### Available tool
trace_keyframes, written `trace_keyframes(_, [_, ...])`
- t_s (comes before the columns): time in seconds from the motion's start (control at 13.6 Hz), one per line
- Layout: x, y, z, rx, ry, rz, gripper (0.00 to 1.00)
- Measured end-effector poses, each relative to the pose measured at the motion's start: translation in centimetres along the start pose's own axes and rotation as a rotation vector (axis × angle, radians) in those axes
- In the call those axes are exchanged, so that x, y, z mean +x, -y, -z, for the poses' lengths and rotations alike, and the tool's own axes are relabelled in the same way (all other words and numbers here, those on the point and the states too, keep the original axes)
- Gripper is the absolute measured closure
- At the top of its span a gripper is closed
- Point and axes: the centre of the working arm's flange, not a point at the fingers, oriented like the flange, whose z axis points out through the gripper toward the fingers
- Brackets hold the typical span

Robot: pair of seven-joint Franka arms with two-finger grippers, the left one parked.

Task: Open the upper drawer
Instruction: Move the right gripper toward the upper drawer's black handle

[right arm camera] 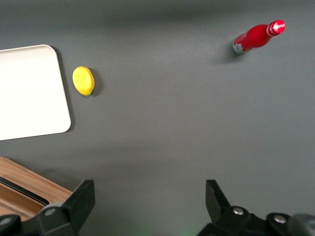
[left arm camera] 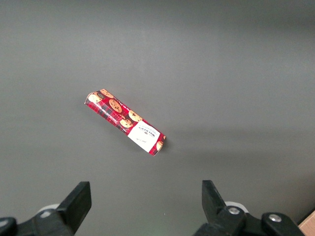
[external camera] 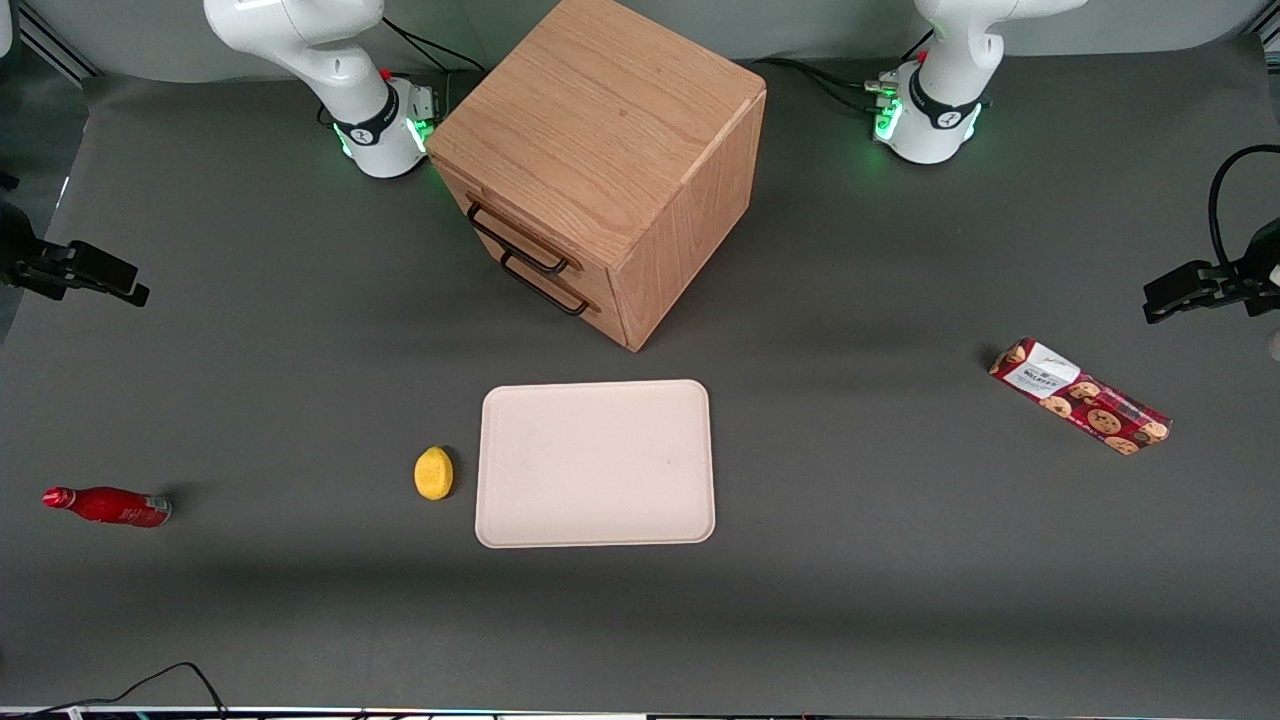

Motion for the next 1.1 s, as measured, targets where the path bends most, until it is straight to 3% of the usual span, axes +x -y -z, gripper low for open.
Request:
trace_keyframes(0.44, [0.1,0.5,-0.2,0.001,0.004,0.007,0.00])
trace_keyframes(0.66, [-0.1,4.0,-0.5,0.024,0.015,0.065,0.00])
trace_keyframes(0.96, [-1.5,11.5,-1.8,0.046,0.063,0.213,0.00])
trace_keyframes(1.1, [-2.6,15.0,-2.8,0.049,0.085,0.371,0.00])
